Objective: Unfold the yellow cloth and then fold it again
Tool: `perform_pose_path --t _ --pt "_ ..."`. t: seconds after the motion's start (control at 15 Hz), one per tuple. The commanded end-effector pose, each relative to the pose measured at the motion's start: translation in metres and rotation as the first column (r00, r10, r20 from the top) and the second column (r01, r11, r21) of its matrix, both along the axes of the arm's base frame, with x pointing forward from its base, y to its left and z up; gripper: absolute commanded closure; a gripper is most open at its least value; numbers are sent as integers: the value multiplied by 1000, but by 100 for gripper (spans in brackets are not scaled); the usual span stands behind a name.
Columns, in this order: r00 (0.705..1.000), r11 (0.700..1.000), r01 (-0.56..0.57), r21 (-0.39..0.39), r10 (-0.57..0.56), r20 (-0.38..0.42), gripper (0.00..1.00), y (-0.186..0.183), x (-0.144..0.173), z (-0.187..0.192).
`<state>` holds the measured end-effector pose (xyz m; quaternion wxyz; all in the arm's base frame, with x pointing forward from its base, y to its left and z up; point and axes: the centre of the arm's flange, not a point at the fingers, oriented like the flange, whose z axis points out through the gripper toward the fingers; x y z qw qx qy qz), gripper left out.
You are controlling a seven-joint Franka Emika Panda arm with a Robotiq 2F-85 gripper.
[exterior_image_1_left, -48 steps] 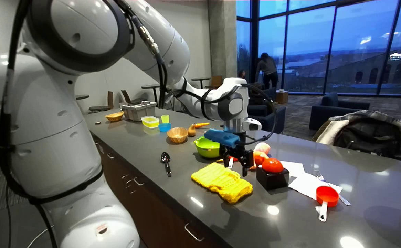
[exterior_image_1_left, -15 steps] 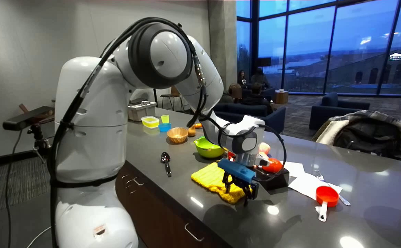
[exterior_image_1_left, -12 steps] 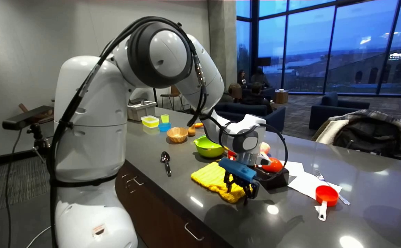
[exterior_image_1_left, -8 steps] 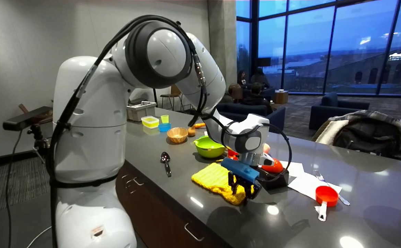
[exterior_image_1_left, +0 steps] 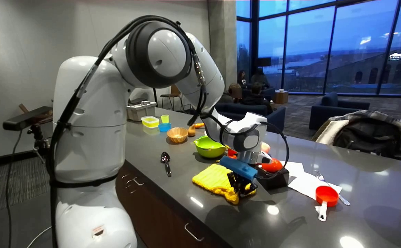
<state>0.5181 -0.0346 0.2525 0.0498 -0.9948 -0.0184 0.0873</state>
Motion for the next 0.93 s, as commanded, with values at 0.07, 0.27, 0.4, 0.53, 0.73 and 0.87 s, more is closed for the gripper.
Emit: perform_pose_path --t 0.07,0.27,0.4,0.53,0.73,0.87 --pt "1000 998 -23 -54 21 -23 98 20 -1 17" --pt "998 988 -51 -142 46 -34 98 37 4 40" --pt "997 975 -76 -210 69 -42 98 51 8 58" --pt "994 958 -107 -266 98 -46 98 67 11 79" --pt "989 936 -151 -319 144 -45 98 92 14 107" --pt "982 920 -185 -347 181 -45 98 111 16 122"
